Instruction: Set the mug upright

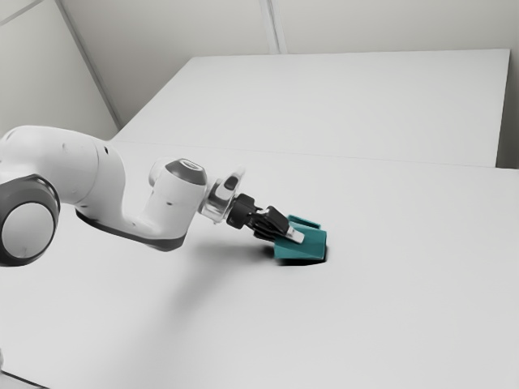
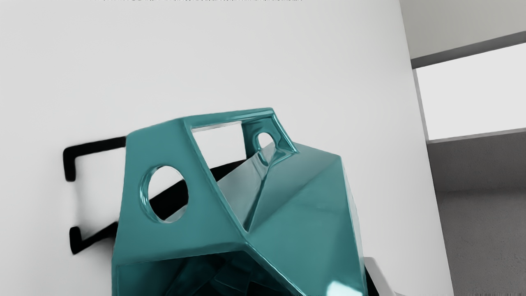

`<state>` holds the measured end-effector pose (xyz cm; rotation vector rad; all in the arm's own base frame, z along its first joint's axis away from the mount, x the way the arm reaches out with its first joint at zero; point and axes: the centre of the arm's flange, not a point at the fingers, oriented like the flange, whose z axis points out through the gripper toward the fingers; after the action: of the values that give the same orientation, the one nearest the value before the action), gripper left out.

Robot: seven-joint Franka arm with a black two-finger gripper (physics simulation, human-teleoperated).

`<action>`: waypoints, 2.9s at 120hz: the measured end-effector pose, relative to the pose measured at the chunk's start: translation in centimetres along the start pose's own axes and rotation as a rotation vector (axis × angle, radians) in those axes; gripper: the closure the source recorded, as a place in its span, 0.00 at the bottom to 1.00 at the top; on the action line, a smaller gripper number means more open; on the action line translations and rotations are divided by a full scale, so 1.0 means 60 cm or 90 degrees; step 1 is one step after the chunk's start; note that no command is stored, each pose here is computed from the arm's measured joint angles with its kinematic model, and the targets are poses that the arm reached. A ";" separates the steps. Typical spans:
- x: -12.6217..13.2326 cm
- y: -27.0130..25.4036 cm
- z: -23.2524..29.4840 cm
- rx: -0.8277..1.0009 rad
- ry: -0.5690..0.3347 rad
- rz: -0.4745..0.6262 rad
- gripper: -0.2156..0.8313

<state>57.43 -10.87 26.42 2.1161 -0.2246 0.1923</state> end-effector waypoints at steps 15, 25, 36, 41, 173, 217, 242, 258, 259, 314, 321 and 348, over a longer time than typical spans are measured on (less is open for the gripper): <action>0.007 0.021 -0.007 0.003 0.004 0.021 0.91; 0.016 0.048 -0.014 0.004 0.009 0.044 0.93; 0.023 0.086 -0.018 0.004 0.011 0.073 0.94; 0.026 0.104 -0.017 0.006 0.011 0.086 0.94; -0.008 0.115 -0.211 0.586 -0.295 0.244 0.95; -0.018 0.092 -0.187 0.629 -0.345 0.217 0.95; -0.021 0.074 -0.178 0.635 -0.349 0.196 0.95; -0.022 0.067 -0.173 0.636 -0.348 0.187 0.95; -0.022 0.067 -0.173 0.637 -0.347 0.186 0.95; -0.024 0.058 -0.169 0.641 -0.340 0.166 0.95; -0.024 0.058 -0.169 0.641 -0.340 0.164 0.94; -0.024 0.058 -0.169 0.639 -0.338 0.161 0.79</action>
<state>54.71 -3.94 34.26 3.1058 -0.8520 -0.1641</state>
